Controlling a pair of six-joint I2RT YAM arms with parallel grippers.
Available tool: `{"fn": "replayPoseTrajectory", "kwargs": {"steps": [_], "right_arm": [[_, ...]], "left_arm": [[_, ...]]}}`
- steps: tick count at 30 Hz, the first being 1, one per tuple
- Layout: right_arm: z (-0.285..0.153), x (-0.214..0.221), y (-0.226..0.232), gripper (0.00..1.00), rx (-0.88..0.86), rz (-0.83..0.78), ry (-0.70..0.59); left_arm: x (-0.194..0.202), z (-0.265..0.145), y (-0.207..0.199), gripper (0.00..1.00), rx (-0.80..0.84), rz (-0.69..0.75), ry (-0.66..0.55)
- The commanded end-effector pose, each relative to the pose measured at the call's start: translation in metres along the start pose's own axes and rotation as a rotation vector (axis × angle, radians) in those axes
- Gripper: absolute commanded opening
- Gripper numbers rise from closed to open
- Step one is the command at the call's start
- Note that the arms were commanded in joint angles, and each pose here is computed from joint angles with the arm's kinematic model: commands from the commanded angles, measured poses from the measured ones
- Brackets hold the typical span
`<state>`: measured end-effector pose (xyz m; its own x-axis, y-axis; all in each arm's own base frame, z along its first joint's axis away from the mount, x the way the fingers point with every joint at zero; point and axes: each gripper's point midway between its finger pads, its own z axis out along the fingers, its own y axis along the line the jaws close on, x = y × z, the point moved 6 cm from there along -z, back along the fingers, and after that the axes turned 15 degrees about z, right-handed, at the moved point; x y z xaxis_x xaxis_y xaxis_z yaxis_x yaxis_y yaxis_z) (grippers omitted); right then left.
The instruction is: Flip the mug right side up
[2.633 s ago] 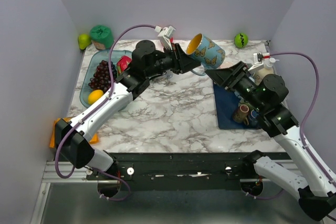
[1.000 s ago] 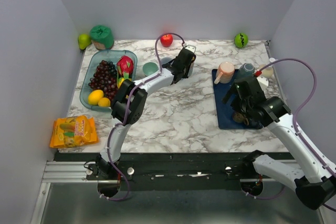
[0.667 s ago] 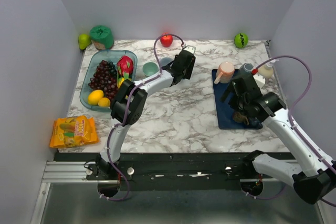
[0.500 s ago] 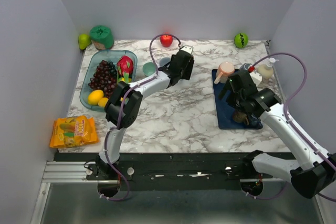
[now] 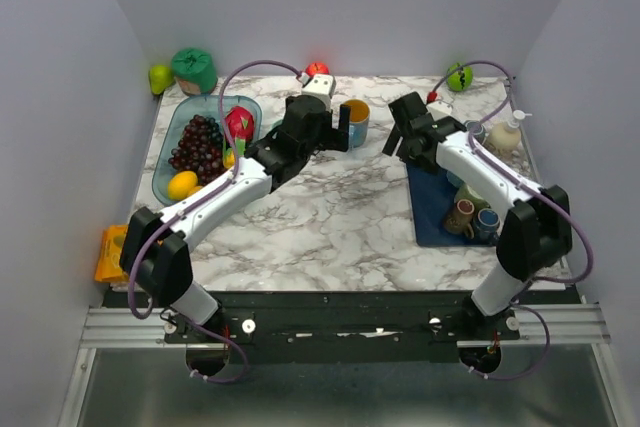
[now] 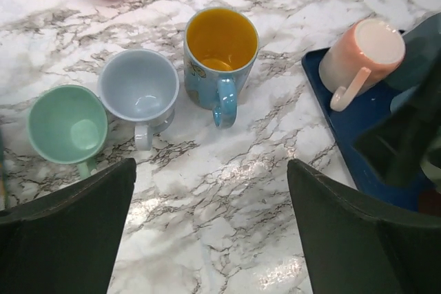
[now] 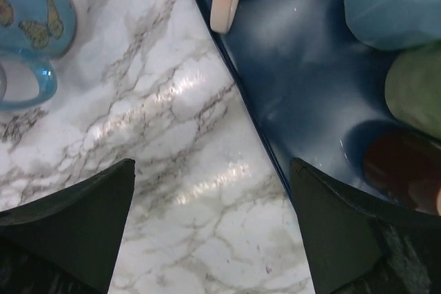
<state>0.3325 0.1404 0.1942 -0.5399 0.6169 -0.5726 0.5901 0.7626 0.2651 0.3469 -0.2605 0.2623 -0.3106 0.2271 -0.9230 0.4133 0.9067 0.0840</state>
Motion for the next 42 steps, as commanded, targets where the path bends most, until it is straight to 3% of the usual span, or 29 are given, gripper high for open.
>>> {"fn": "replayPoseTrajectory", "kwargs": {"steps": [1,8,14,21,35,40,42], "right_arm": [[0.038,-0.021,0.018,0.95,0.074,-0.001,-0.081],[0.088,-0.035,0.020,0.90,0.170,0.020,-0.098],[0.115,-0.055,0.015,0.80,0.184,0.004,-0.096],[0.130,-0.056,0.021,0.56,0.154,-0.035,-0.064],[0.141,-0.052,0.016,0.24,0.185,-0.054,-0.051],[0.144,-0.050,0.014,0.00,0.193,-0.066,-0.031],[0.142,-0.049,0.013,0.01,0.193,-0.067,-0.027]], "left_arm": [[-0.005,-0.038,0.015,0.99,-0.015,0.007,-0.001],[-0.005,-0.078,0.032,0.99,0.047,-0.037,-0.036],[-0.011,-0.094,0.041,0.99,0.097,-0.078,-0.075],[-0.011,-0.090,0.049,0.99,0.085,-0.092,-0.066],[-0.004,-0.087,0.059,0.99,0.076,-0.119,-0.047],[-0.003,-0.087,0.060,0.99,0.078,-0.122,-0.047],[-0.003,-0.087,0.059,0.99,0.081,-0.124,-0.049]]}}
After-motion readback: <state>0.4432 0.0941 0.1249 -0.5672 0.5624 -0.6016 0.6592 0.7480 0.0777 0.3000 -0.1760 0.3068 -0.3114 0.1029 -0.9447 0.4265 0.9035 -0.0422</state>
